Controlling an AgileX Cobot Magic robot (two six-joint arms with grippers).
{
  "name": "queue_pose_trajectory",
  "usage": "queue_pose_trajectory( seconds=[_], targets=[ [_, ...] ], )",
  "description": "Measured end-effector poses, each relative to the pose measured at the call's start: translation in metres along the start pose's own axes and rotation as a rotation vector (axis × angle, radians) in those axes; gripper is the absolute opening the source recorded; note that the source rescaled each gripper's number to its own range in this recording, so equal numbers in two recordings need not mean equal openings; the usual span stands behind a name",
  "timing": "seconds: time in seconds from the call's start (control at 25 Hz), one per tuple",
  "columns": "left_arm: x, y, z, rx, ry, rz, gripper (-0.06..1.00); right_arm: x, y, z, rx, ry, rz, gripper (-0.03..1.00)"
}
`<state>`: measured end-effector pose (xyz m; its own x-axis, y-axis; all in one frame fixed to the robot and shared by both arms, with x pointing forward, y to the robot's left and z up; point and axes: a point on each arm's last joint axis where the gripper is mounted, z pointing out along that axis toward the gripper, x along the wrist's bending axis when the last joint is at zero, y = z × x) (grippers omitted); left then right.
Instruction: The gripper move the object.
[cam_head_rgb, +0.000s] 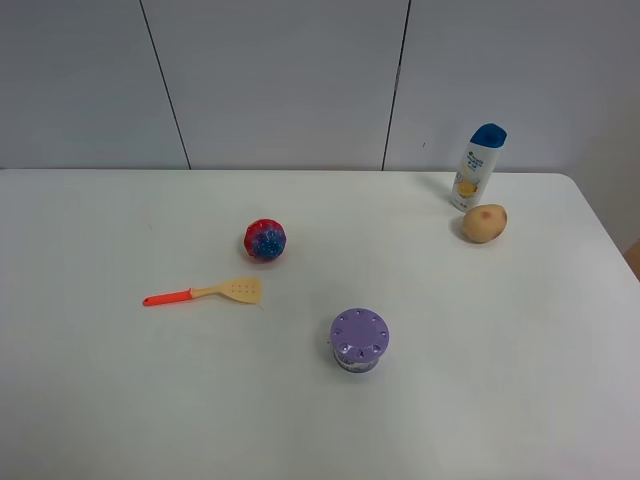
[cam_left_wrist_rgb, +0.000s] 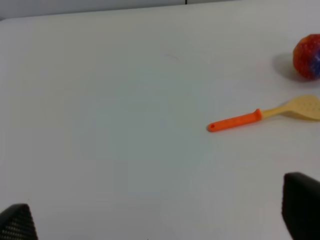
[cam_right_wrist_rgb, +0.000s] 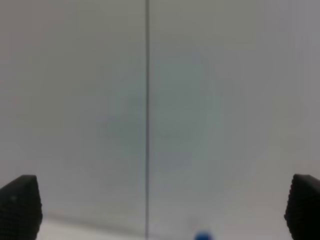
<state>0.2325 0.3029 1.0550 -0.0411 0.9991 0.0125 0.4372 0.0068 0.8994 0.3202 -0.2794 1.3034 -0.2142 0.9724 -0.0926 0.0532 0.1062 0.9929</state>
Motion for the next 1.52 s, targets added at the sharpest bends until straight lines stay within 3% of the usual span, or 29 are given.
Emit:
queue_pose_trajectory(
  seconds=[0.24,0.4,0.56,0.76,0.96,1.12,1.52],
  targets=[
    [0.000,0.000,0.000,0.000,0.000,0.000,1.00,0.025,-0.096,-0.047,0.190,0.048,0.008,1.00],
    [0.000,0.000,0.000,0.000,0.000,0.000,1.00,0.032,-0.154,-0.064,0.254,0.010,-0.020,1.00],
    [0.000,0.000,0.000,0.000,0.000,0.000,1.00,0.033,-0.189,-0.066,0.301,-0.021,0.032,1.00],
    [0.000,0.000,0.000,0.000,0.000,0.000,1.00,0.036,-0.219,-0.067,0.342,-0.039,0.100,1.00],
    [0.000,0.000,0.000,0.000,0.000,0.000,1.00,0.038,-0.235,-0.074,0.303,-0.063,0.092,1.00],
    [0.000,0.000,0.000,0.000,0.000,0.000,1.00,0.035,-0.247,-0.069,0.351,-0.087,0.088,1.00],
    [0.000,0.000,0.000,0.000,0.000,0.000,1.00,0.035,-0.253,-0.068,0.391,-0.092,0.103,1.00]
  ],
)
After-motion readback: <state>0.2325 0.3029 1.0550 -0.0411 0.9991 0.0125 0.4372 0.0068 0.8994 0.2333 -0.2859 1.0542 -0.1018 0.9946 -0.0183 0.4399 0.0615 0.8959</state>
